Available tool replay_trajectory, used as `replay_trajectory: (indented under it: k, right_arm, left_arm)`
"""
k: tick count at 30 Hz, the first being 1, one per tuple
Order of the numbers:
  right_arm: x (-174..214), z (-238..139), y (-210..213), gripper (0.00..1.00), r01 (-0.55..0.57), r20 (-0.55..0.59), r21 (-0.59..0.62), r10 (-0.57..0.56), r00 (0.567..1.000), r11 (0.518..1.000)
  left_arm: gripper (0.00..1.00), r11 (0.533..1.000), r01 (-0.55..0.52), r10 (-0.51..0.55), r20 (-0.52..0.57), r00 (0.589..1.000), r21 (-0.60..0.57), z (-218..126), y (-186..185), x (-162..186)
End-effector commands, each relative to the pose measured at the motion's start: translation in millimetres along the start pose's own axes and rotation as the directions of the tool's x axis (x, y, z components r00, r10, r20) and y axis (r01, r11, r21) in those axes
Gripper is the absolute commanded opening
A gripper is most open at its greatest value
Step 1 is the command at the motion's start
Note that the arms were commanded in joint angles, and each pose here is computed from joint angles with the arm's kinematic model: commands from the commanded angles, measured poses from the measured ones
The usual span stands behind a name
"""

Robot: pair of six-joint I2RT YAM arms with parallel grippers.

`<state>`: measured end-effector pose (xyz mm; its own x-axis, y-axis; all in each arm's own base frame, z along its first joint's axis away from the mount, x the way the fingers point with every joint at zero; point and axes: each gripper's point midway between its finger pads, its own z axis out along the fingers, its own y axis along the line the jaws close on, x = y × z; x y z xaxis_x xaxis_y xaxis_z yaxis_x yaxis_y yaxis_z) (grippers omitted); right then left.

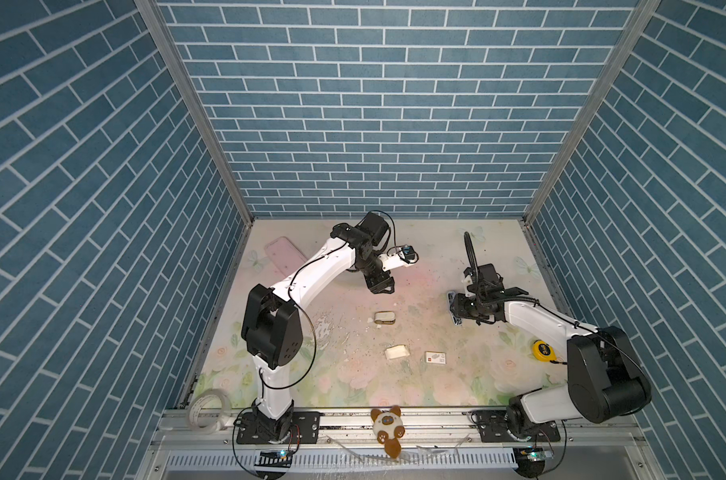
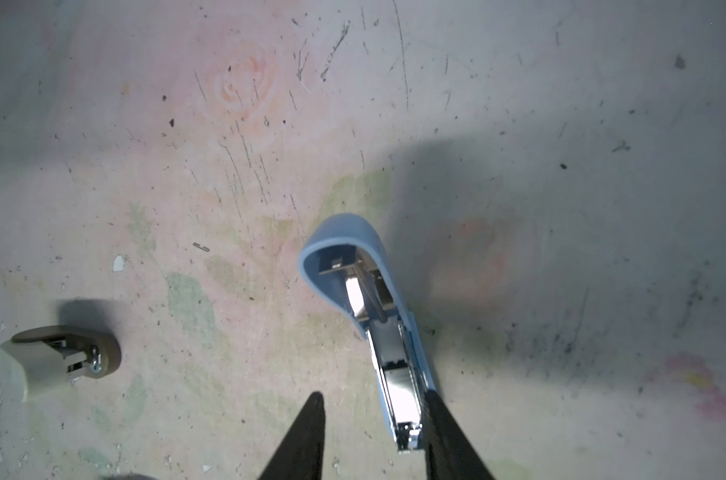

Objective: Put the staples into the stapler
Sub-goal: 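Release and raise the left gripper while the right gripper lowers onto light-blue stapler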

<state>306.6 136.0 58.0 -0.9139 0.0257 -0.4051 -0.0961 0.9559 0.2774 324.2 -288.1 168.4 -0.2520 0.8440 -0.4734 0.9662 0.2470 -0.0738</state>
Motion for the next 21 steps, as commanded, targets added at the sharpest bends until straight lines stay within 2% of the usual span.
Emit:
replay_trajectory:
  k: [1,16,21]
  right_arm:
    - [-7.0,5.7,-5.2,0.40,0.047,0.024,0.025,-0.048,0.999,0.999]
    - [-5.3,28.2,-12.9,0.41,0.094,0.001,0.052,-0.094,0.996,0.994]
    - [-3.5,29.7,-6.9,0.41,0.097,0.010,0.011,-0.097,0.995,0.995]
  left_arm:
    - [0.58,0.999,0.013,-0.014,0.021,1.000,0.030,-6.4,-11.3,3.4]
    - [0.58,0.998,0.022,-0.023,0.021,1.000,0.055,-3.2,-15.2,6.6]
    - [0.58,0.998,0.023,-0.024,0.021,0.999,0.056,-3.9,-16.4,7.7]
